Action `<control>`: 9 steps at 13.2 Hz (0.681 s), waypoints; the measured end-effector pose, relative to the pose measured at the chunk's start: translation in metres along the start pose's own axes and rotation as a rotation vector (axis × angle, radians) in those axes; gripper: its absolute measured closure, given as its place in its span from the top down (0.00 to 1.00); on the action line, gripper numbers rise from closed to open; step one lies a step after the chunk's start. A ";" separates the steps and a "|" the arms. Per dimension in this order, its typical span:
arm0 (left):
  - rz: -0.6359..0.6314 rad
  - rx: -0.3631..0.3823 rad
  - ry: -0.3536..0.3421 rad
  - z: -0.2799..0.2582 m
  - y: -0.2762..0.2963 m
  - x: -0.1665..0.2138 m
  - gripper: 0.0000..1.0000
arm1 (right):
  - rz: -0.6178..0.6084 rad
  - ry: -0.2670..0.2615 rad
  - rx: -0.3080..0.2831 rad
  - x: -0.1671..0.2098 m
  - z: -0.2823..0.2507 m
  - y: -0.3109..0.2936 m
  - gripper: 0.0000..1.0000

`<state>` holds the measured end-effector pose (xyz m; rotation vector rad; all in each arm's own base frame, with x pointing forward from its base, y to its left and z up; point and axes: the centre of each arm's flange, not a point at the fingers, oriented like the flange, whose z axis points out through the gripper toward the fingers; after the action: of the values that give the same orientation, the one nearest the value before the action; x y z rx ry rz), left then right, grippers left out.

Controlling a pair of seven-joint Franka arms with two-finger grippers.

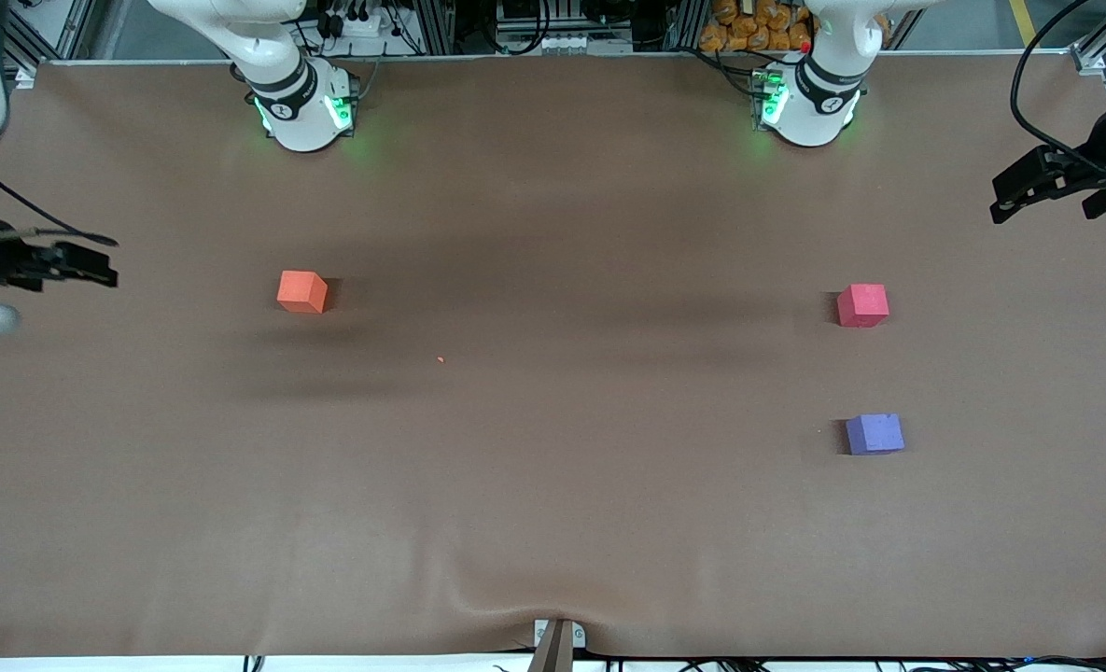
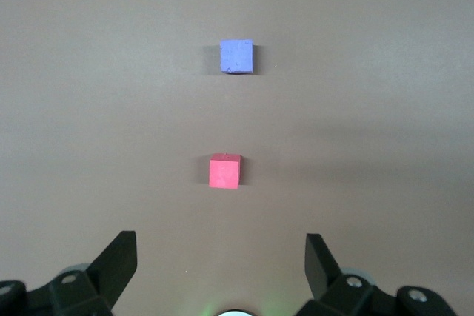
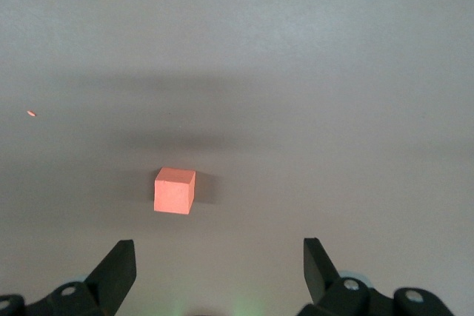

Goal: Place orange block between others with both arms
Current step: 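Lower the right gripper over the orange cube and close on it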

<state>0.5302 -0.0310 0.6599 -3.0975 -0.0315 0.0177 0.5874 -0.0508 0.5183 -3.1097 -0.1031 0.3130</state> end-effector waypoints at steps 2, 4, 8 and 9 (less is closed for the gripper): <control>0.000 0.000 -0.002 0.001 0.000 0.000 1.00 | -0.028 -0.079 0.005 0.026 0.049 -0.013 1.00; -0.001 0.000 -0.003 0.002 -0.001 0.001 1.00 | -0.055 -0.158 0.006 0.046 0.101 -0.027 1.00; -0.001 0.000 -0.004 0.002 -0.001 0.001 1.00 | -0.094 -0.258 0.005 0.047 0.203 -0.050 1.00; -0.001 0.000 -0.004 0.002 -0.001 0.001 1.00 | -0.100 -0.287 0.006 0.041 0.229 -0.053 1.00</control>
<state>0.5314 -0.0300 0.6577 -3.0978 -0.0338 0.0242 0.5782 0.0068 0.2871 -3.0179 -0.2579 0.7509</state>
